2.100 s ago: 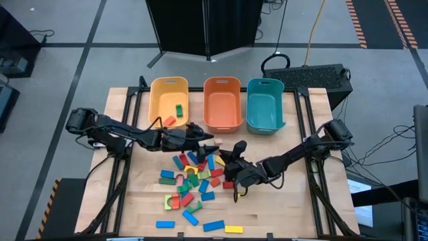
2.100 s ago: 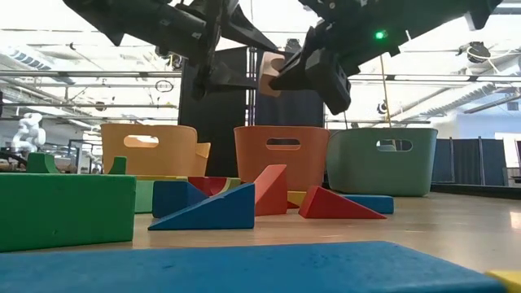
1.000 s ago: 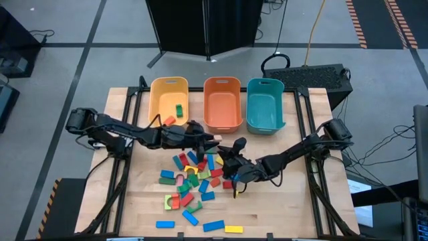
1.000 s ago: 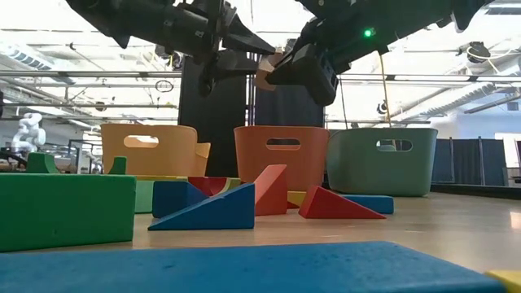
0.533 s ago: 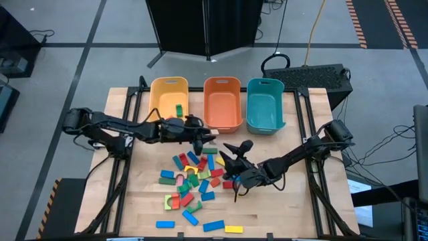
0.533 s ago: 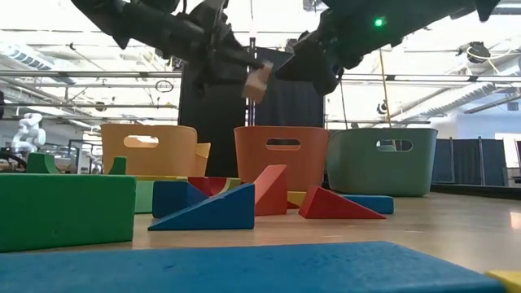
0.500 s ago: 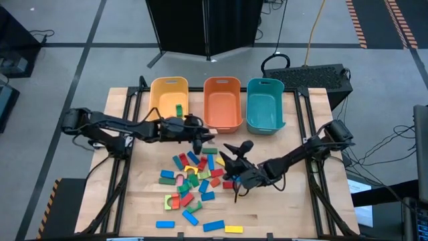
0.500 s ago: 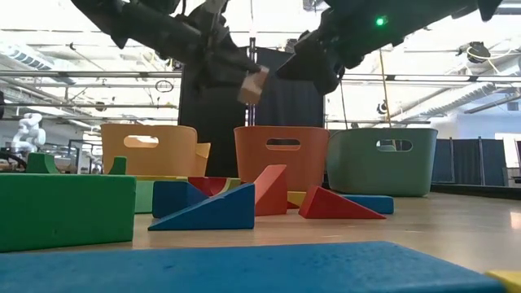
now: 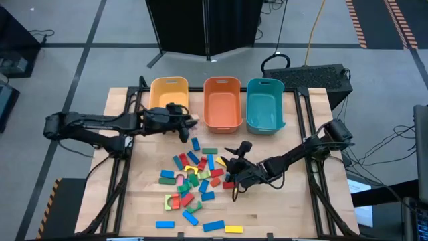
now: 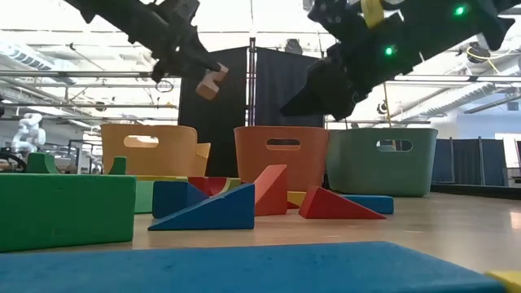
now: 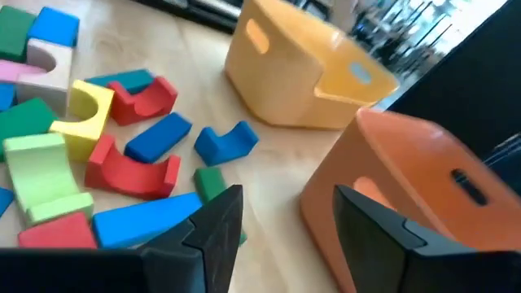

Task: Sort blocks by size
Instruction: Put the gray arch block into the yellow bin

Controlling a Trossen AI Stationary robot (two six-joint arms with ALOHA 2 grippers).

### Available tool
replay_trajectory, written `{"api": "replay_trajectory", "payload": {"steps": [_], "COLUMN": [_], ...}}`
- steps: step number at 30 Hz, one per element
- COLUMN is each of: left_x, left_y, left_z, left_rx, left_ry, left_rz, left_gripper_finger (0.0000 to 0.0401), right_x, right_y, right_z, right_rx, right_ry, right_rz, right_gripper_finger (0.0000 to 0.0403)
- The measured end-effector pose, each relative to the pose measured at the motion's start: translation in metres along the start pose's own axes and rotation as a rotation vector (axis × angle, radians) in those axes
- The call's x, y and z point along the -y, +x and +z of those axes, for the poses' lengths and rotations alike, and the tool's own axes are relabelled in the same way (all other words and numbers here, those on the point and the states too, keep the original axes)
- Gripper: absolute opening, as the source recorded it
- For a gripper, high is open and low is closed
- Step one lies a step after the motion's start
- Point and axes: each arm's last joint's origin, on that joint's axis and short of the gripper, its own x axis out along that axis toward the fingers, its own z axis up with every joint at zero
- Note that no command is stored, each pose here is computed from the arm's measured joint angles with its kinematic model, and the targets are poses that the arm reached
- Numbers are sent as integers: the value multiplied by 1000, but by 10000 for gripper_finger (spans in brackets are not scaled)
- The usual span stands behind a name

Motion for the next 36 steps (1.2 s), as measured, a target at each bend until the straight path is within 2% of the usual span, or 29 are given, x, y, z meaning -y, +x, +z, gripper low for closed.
{"api": "replay_trajectory", "payload": {"steps": [5, 13, 18, 25, 29, 36], "left_x": [-13, -43, -63, -90, -106, -130], "left_y": [-10, -10, -9, -10, -10, 7], "left_z": [-2, -4, -3, -2, -4, -11], "left_rx": [-34, -129, -175, -245, -288, -374], "left_ry": [34, 4, -28, -49, -69, -94], "left_rz": [123, 273, 314, 306, 365, 391], "left_gripper_finger": [131, 131, 131, 131, 131, 131], "right_x": [5, 8, 7, 7, 6, 5], "right_y": [7, 12, 15, 15, 15, 15], "right_z": [-4, -1, -1, 0, 0, 2], "right_rx": [-19, -9, -21, -9, -10, 5], "right_ry": [36, 48, 82, 87, 85, 101], "right_rz": [20, 44, 157, 163, 209, 237], "right_gripper_finger": [180, 180, 180, 180, 180, 180]}}
